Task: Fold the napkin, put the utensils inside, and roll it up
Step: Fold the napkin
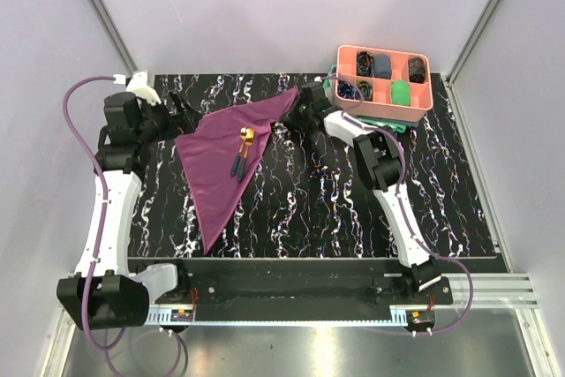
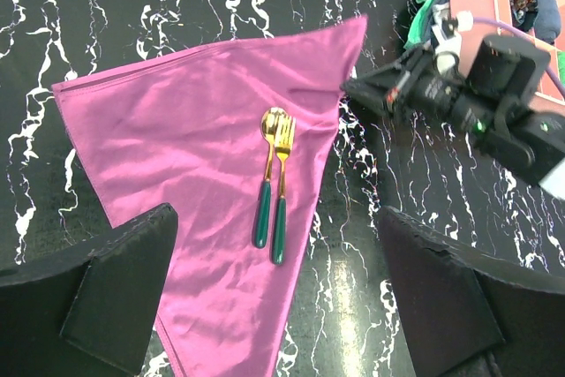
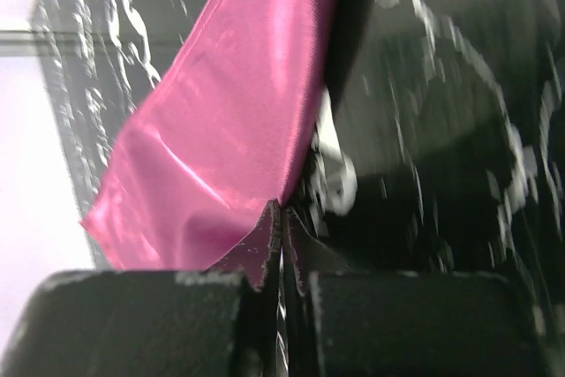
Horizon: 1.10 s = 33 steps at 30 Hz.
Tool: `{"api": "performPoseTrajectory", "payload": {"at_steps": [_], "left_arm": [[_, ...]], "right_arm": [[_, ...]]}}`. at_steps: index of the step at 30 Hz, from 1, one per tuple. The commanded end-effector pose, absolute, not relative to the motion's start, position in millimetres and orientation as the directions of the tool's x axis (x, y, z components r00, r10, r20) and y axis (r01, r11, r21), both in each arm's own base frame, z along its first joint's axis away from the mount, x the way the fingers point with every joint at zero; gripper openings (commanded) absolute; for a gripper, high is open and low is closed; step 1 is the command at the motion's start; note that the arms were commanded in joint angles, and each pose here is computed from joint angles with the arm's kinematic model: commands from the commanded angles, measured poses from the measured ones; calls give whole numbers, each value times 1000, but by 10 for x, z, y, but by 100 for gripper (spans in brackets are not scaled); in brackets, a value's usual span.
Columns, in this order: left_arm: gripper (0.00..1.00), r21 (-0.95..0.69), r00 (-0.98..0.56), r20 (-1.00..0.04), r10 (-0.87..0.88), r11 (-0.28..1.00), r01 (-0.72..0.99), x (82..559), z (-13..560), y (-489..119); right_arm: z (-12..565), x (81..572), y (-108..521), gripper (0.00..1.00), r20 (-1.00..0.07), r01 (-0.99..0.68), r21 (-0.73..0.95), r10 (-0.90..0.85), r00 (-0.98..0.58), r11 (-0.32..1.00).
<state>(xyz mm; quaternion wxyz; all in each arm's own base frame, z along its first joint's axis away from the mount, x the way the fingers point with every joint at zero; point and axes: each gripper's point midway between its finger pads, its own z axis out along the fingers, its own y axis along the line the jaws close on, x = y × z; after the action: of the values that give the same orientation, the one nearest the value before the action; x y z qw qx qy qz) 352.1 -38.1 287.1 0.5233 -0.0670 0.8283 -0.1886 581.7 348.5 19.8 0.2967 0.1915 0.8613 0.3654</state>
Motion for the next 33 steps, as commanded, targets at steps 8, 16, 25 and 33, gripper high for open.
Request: {"api": "performPoseTrajectory", "payload": {"at_steps": [8,16,25,33], "left_arm": [[98,-390,-359,-879,-313,906,166,3491,3169,-461],[98,-392,-342,-887,-311,898,201,3454,3236,-509],[99,-399,-318,-893,-317,886,237,3388,3315,-565],[99,-405,-310,-894,-323,879,253,3354,3350,-593]], "right_arm": [[-34,5106,3103,0,-416,219,606,540,-731,764],[17,4657,2975,0,-456,241,567,544,-704,787],[142,4150,2806,0,-481,244,521,518,-708,818],[311,3967,2622,0,-493,265,517,536,-686,814]]}}
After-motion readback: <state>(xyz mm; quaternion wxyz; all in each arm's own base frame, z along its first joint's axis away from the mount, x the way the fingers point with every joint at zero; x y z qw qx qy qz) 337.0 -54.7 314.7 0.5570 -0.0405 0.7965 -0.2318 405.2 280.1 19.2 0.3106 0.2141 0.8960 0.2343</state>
